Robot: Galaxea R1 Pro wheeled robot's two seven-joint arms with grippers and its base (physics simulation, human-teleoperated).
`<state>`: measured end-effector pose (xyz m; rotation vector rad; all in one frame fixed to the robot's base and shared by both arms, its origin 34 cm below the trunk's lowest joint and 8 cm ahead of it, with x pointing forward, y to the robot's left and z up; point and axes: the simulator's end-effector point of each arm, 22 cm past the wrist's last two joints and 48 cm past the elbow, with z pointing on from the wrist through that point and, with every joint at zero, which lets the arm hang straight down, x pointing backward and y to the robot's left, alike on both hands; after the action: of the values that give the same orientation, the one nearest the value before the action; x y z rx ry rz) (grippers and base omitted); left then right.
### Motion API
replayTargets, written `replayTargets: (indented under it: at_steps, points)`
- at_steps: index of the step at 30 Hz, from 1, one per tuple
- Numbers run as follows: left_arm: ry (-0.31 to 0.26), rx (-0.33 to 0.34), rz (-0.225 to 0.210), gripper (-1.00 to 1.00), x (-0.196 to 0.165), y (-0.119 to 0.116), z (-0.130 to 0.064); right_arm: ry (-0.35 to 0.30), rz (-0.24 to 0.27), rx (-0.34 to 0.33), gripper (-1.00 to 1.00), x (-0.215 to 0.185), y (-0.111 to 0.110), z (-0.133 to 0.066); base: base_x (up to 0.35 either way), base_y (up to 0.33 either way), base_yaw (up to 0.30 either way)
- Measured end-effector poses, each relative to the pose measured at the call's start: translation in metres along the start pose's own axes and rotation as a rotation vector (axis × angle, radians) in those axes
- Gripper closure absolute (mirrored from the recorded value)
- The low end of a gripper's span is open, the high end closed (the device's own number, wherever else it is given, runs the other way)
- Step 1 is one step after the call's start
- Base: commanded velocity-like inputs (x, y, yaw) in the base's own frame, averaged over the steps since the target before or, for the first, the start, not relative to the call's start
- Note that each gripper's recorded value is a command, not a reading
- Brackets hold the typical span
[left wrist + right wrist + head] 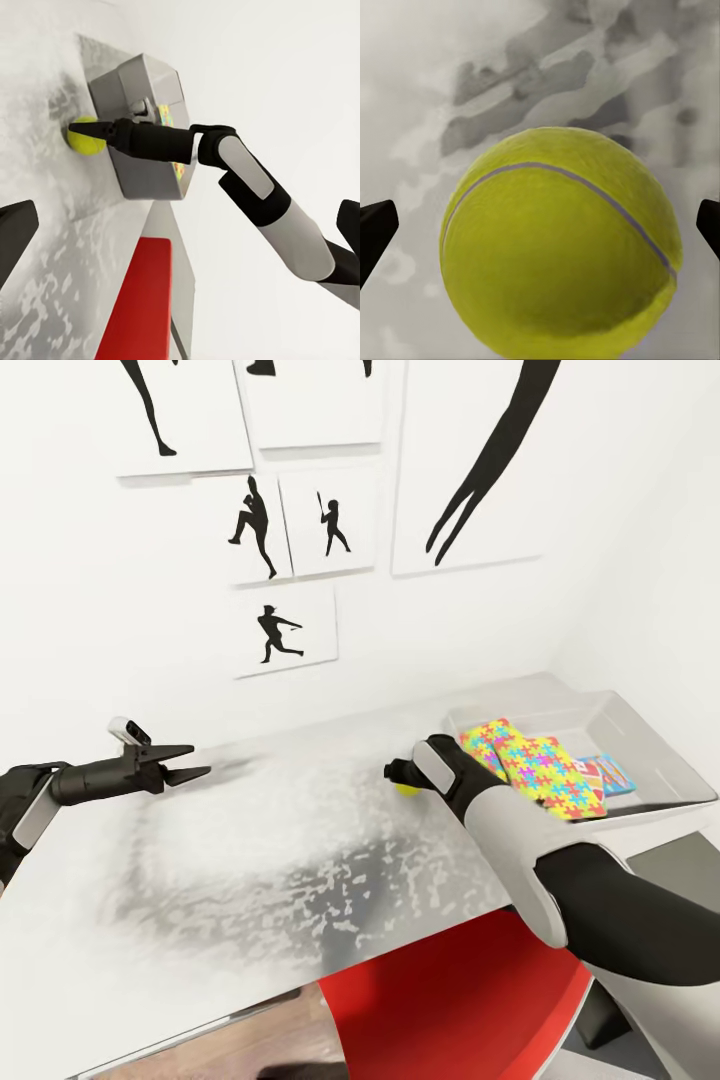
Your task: Put all the toys in the child's room - the three board games (two on the bed and one on the table), the two jigsaw puzzles on the table, and the tennis ball on the table - inside the toy box on the table in the child's room.
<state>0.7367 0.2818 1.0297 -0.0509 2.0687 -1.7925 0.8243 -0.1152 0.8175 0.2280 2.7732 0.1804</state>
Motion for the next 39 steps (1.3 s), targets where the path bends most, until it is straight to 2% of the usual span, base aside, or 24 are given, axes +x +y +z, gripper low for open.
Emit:
replayTargets:
  at_steps: [24,25,39]
  points:
    - [0.002,-0.001,0.0,-1.0,0.0,0.0,0.0,0.025,-0.004,0.001,-1.0,0.013,-0.002,0.005,0.0,0.0,0.0]
    - [0.002,-0.001,0.0,-1.0,0.0,0.0,0.0,0.025,-0.004,0.001,1.0,0.013,-0.002,0.005,0.0,0.0,0.0]
    - [0.008,-0.011,0.0,-1.0,0.002,0.003,0.0,0.023,-0.005,-0.002,1.0,0.013,-0.001,0.005,0.0,0.0,0.0]
